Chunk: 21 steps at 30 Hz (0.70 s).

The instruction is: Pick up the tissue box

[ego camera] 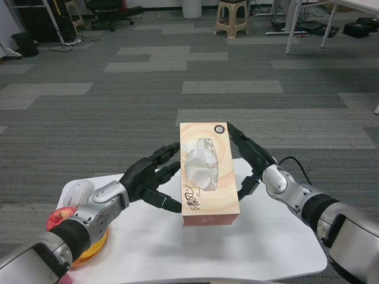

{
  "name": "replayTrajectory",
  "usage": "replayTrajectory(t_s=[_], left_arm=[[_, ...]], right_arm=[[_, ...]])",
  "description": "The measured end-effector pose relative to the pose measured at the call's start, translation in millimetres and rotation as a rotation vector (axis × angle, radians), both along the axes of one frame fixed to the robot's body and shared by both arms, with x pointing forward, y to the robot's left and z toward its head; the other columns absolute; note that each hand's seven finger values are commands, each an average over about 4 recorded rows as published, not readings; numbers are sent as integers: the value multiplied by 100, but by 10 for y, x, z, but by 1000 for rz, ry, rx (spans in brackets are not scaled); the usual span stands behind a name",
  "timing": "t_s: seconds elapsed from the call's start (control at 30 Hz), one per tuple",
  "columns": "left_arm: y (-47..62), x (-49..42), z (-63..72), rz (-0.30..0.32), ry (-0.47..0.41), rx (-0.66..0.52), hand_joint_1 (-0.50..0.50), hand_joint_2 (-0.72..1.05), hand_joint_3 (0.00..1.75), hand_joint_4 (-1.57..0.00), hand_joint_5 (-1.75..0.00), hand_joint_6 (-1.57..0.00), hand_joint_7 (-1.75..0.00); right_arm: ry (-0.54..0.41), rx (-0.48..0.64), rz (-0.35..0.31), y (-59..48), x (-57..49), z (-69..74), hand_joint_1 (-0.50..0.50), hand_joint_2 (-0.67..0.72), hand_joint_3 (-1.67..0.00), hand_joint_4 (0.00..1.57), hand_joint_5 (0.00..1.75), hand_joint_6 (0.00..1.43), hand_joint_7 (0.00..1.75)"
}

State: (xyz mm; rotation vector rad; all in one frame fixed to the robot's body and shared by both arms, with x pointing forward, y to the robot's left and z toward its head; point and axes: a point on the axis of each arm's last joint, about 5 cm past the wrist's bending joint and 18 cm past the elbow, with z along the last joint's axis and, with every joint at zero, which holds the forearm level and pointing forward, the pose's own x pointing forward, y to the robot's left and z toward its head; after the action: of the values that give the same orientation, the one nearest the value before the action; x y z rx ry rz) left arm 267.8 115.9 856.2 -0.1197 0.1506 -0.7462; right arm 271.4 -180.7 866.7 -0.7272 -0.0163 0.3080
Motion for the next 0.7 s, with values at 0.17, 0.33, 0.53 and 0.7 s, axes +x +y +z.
replayTrajectory(t_s=[0.17,0.33,0.53,0.7], left_arm=[[18,8,21,0,-8,0,50,60,9,-4,0,0,0],[36,8,32,2,-12,-3,50,60,9,-4,0,0,0],[37,4,39,3,-13,-11,50,60,7,-4,0,0,0],[39,3,43,6,-15,-15,50,60,9,-4,0,0,0]], right_arm=[[-8,7,4,10,6,19,-38,-29,-48,0,0,0,0],[-13,12,7,18,9,29,-38,-29,-48,0,0,0,0],[-15,14,8,17,12,37,-38,-29,-48,0,0,0,0],[-23,16,12,17,16,56,-38,-29,-48,0,0,0,0]])
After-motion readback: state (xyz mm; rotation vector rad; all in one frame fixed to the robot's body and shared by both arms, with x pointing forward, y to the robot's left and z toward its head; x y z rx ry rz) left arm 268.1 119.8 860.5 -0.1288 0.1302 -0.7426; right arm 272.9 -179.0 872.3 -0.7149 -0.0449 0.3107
